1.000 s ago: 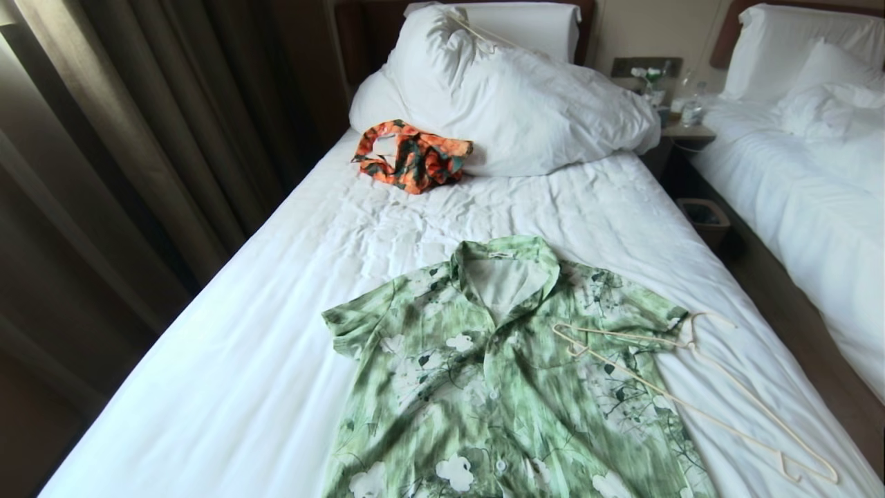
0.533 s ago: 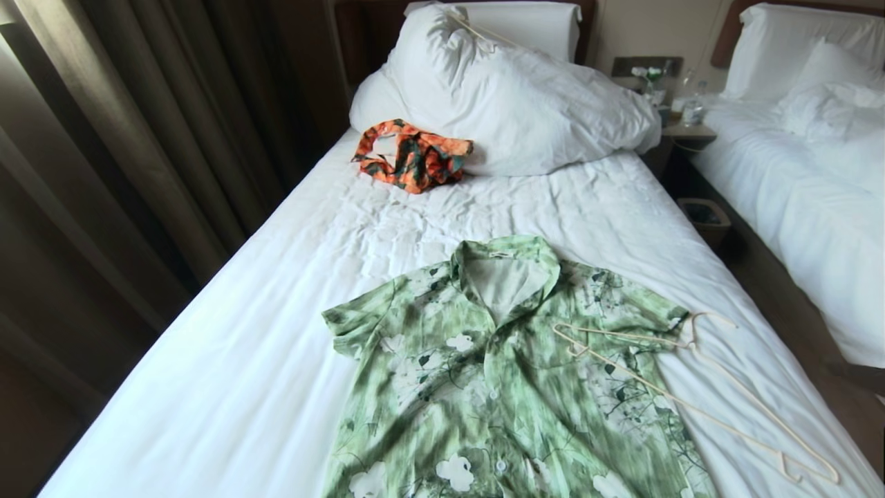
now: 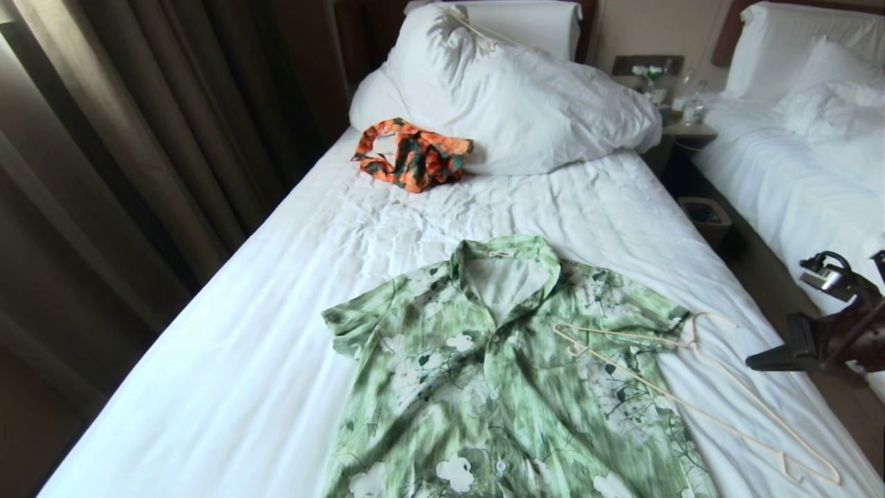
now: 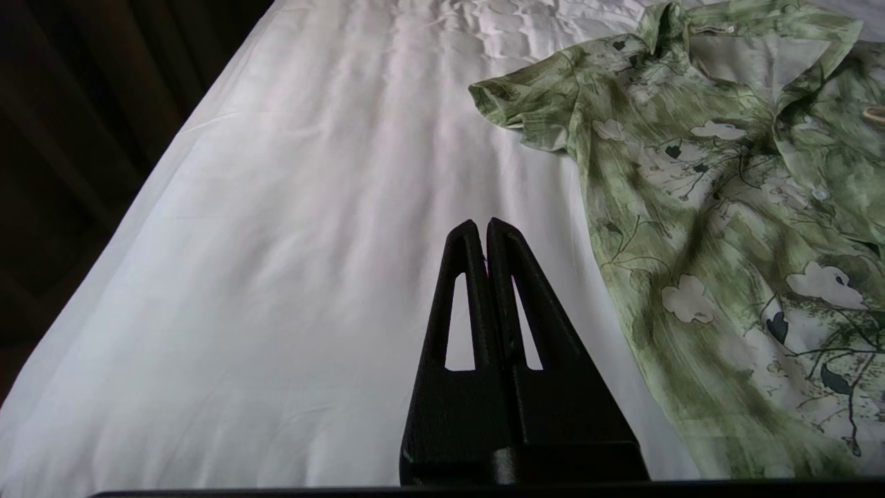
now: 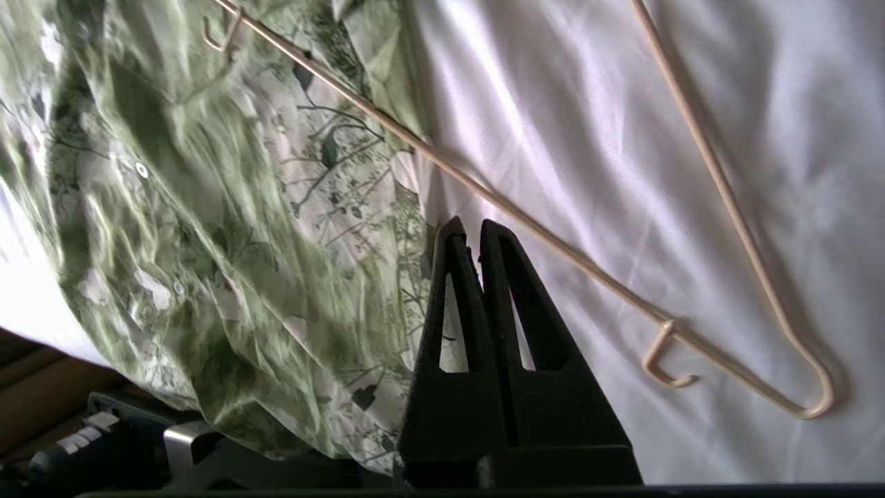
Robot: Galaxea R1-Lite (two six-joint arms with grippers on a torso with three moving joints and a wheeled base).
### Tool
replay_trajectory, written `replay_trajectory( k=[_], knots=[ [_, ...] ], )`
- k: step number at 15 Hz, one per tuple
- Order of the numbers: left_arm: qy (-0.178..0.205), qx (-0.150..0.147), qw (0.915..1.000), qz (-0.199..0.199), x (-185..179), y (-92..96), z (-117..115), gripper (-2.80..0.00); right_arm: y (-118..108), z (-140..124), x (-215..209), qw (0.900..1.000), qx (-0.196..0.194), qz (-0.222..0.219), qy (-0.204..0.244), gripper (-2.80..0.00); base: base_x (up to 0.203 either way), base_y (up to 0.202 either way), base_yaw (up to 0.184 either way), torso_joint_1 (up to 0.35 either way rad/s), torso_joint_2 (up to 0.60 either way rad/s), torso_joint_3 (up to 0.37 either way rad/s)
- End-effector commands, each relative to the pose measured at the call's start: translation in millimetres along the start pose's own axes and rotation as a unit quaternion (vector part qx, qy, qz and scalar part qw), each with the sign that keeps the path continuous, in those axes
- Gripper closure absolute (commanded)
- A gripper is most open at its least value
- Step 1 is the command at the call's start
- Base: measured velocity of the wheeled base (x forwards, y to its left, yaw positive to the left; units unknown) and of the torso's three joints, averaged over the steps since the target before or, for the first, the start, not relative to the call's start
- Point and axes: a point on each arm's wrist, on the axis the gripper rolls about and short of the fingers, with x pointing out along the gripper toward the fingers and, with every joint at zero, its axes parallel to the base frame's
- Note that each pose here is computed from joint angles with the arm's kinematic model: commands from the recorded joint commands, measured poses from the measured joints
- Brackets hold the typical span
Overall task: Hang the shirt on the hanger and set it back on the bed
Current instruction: Lift the shirt and hanger
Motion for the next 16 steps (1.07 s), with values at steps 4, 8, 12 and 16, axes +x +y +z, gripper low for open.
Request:
replay_trajectory(
  k=[4,8,12,16],
  knots=[
    [0.001,0.000,1.0000,0.000,0,0.0,0,0.00,-65,31,33,0.989,-0.002,0.016,0.146,0.00,0.000,0.000,0.000,0.000,0.00,0.000],
    [0.000,0.000,1.0000,0.000,0,0.0,0,0.00,-95,42,30,0.987,0.011,0.031,0.157,-2.80,0.000,0.000,0.000,0.000,0.00,0.000],
    [0.000,0.000,1.0000,0.000,0,0.0,0,0.00,-111,45,38,0.987,-0.022,0.097,0.129,-2.80,0.000,0.000,0.000,0.000,0.00,0.000],
    [0.000,0.000,1.0000,0.000,0,0.0,0,0.00,-126,35,54,0.975,-0.070,0.161,0.136,-2.80,0.000,0.000,0.000,0.000,0.00,0.000]
  ],
)
